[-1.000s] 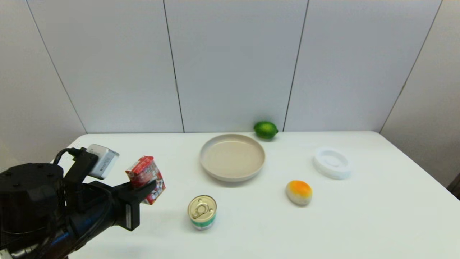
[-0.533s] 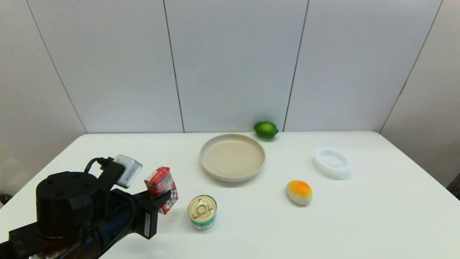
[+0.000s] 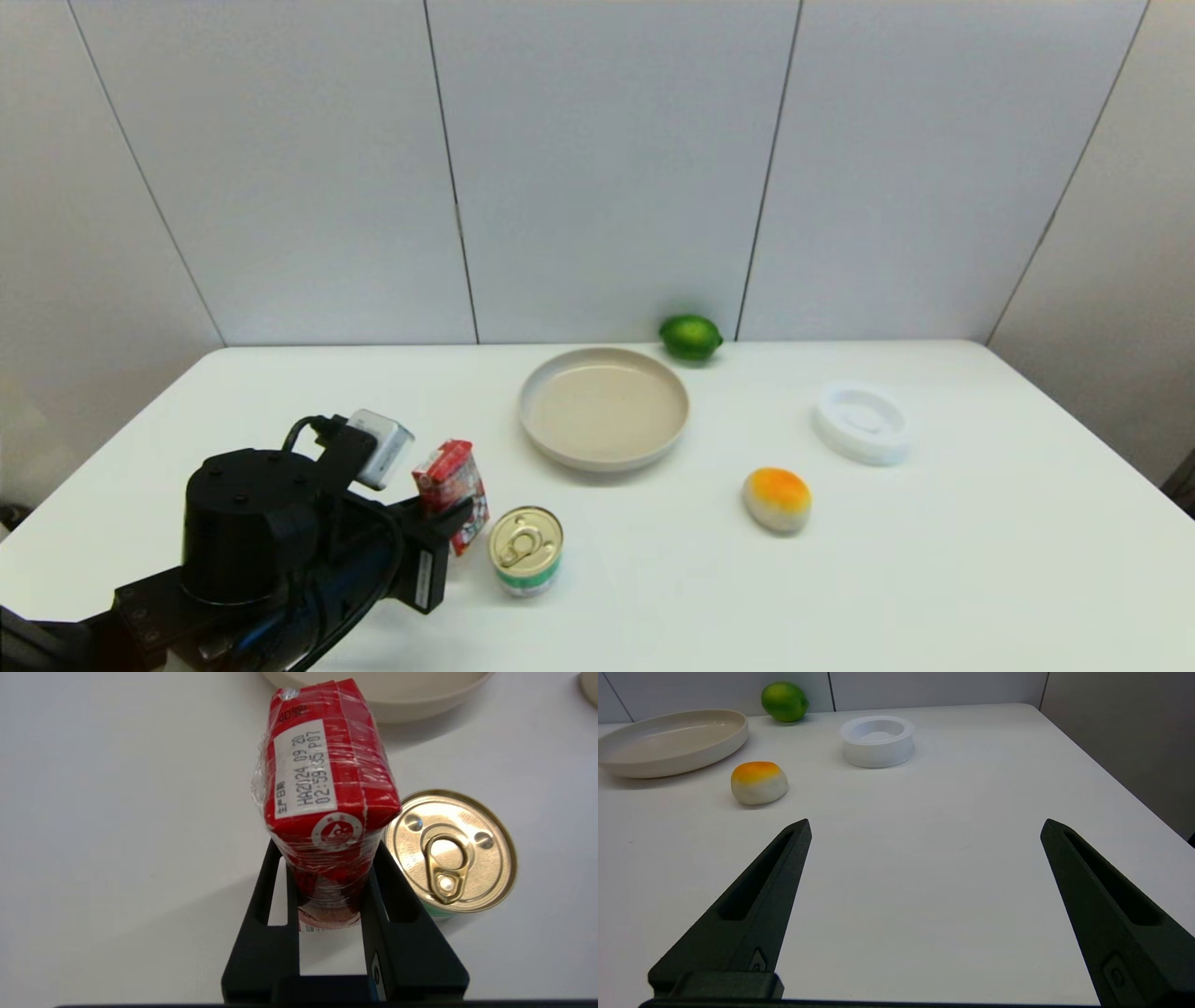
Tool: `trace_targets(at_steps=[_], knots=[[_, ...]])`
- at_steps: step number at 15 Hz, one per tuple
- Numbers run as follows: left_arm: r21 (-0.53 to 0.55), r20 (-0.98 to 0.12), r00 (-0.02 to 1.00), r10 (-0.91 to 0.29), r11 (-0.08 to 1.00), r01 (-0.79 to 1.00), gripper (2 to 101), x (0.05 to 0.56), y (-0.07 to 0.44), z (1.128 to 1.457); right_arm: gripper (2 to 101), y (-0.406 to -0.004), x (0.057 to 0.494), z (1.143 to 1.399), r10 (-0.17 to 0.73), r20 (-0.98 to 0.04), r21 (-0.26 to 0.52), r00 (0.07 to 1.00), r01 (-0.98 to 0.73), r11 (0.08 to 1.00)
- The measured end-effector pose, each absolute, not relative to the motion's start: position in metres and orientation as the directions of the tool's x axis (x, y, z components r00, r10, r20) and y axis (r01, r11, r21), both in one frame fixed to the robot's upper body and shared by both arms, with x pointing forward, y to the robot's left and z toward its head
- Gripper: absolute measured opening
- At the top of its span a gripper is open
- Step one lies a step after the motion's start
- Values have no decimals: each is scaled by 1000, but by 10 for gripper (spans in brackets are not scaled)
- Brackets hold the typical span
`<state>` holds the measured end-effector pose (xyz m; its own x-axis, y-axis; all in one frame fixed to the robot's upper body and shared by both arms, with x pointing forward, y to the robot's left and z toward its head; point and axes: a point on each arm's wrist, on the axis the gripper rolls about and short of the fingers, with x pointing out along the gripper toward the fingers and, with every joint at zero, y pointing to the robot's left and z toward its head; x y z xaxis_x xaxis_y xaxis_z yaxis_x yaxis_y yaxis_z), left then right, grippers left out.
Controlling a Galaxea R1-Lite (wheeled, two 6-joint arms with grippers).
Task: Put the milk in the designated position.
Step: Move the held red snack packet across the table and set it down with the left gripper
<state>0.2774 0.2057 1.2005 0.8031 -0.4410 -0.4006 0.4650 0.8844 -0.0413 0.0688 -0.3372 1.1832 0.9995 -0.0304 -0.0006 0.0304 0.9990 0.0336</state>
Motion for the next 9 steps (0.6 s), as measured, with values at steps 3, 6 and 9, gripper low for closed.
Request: trace_targets(at_steps=[3,6,9], knots=[[-35,-423,798,-429,888,459,224,279,205,1195,973,-337,69,1183,-30,0,33,1000,30,999],[-9,-430,821,-376,911,412,224,280,206,1192,973,-337,69,1183,-31,0,34,1000,31,999],[-7,-432,823,-370,913,407,224,280,206,1192,973,-337,69,1183,-31,0,33,1000,31,999]])
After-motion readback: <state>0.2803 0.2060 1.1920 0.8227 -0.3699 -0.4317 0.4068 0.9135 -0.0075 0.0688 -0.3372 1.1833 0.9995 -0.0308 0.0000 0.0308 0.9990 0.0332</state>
